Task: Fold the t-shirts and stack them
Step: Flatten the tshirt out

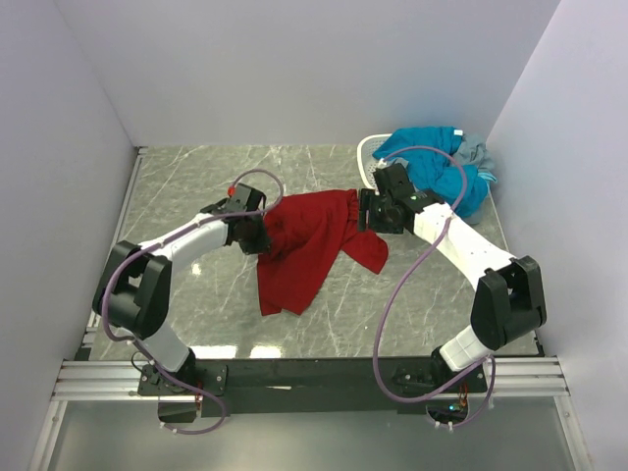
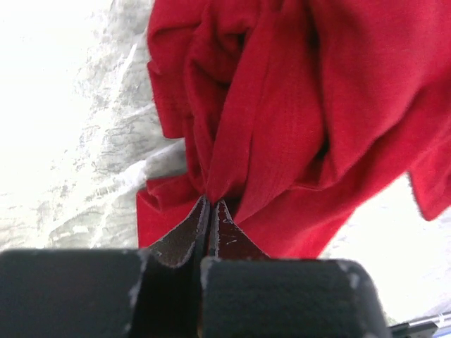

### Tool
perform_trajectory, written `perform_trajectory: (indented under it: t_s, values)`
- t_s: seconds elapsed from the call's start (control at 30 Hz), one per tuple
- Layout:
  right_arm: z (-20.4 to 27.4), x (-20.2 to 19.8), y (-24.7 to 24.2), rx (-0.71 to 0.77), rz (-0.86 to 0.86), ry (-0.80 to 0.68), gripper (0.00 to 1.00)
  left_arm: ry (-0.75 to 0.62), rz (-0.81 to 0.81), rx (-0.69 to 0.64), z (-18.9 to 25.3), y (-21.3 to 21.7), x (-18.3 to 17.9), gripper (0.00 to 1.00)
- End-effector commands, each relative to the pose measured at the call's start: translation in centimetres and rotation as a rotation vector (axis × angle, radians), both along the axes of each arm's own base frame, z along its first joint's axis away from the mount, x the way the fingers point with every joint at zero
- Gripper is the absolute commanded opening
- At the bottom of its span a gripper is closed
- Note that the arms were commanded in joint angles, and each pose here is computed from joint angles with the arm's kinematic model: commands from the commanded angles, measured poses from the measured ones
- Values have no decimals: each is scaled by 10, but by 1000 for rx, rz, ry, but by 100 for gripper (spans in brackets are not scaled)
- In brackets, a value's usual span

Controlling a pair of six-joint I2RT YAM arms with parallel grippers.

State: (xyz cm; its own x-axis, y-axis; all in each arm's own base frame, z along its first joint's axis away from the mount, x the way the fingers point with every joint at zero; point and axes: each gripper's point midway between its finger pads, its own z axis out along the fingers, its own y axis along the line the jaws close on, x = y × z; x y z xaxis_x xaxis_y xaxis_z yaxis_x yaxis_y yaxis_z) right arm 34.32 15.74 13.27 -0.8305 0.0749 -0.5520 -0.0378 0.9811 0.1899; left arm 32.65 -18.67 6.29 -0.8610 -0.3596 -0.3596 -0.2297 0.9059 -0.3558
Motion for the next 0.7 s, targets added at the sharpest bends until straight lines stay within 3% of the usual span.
perform_trajectory:
  t_s: [0.0, 0.37, 0.53, 0.67]
  values:
    - [10, 7, -4, 21, -27, -47, 72, -87, -21, -22, 41, -10, 21, 0]
    - [-40, -3, -15, -42, -29, 59, 71, -370, 124, -137, 187, 24, 63, 0]
    - [-63, -9, -20, -28, -48, 129, 70, -394, 176, -163, 199, 55, 62, 0]
    - [-79, -7, -25, -34, -51, 154, 70, -355, 183, -153, 180, 67, 53, 0]
